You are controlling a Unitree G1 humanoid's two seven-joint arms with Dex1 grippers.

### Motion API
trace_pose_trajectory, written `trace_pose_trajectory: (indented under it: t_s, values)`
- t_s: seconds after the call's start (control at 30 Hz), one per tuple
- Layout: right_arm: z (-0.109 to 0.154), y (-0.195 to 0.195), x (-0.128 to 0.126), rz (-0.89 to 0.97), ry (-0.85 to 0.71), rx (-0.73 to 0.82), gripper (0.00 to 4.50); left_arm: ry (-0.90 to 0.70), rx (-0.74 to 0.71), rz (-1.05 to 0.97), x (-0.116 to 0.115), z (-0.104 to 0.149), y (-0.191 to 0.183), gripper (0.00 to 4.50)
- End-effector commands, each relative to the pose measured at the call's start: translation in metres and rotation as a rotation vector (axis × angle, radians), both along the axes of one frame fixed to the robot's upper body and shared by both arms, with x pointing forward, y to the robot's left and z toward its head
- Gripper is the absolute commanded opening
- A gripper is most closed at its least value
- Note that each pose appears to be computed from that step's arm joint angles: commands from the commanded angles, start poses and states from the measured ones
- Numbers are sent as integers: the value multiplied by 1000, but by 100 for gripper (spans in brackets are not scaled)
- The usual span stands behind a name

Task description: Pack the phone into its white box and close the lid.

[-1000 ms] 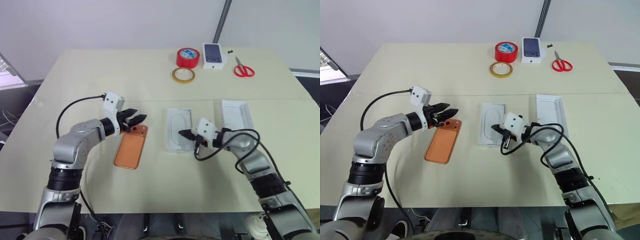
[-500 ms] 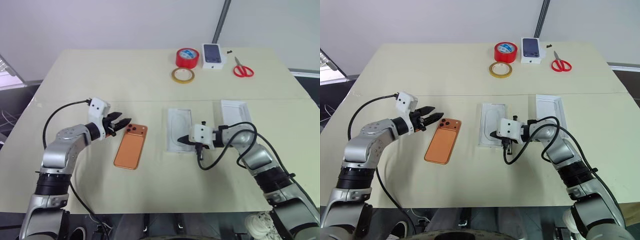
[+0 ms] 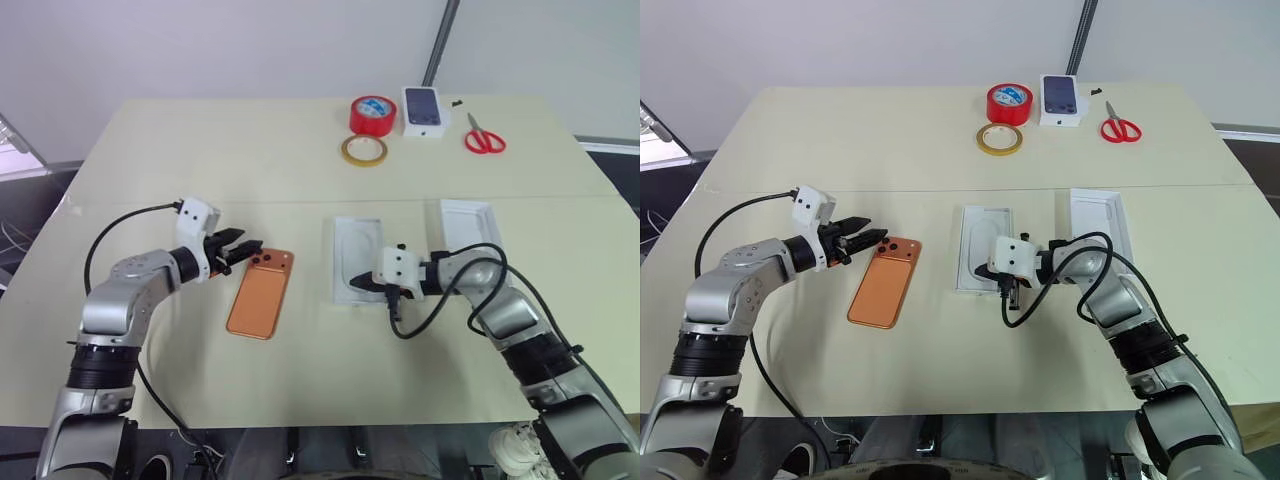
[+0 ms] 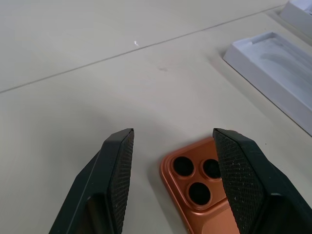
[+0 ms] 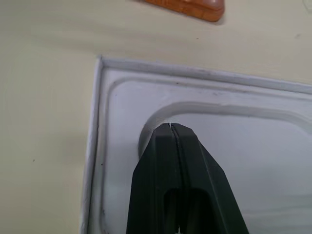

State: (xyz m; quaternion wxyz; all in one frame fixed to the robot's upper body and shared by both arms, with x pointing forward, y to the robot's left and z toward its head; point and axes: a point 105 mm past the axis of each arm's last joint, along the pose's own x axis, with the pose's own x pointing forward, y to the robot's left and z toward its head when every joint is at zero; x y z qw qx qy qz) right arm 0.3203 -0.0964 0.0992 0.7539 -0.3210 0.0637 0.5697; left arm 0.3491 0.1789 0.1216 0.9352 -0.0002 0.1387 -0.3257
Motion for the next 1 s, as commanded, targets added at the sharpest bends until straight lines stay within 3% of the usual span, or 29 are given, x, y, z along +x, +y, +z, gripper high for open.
trace_pose_trajectory:
  t_s: [0.03, 0.13, 0.23, 0.4, 0.63, 0.73, 1.0]
  values:
    - [44, 11, 13, -33, -135, 140, 1, 48, -90, 40, 0, 15, 18, 274]
    - [53, 22, 13, -43, -120, 203, 1, 157, -166, 25, -10, 15, 25, 274]
    - [56, 54, 7, -10, -82, 257, 1, 387, -200, -31, -35, -3, 31, 274]
    - [32, 85, 0, 38, -31, 106, 1, 594, -288, -108, -57, -7, 26, 274]
    - [-4, 101, -17, 142, 90, -97, 1, 707, -284, -133, -71, -28, 22, 274]
    - [-16, 100, -13, 129, 85, -164, 1, 748, -273, -155, -76, -38, 16, 274]
    - [-15, 114, -13, 139, 104, -116, 1, 829, -279, -199, -72, -51, -10, 274]
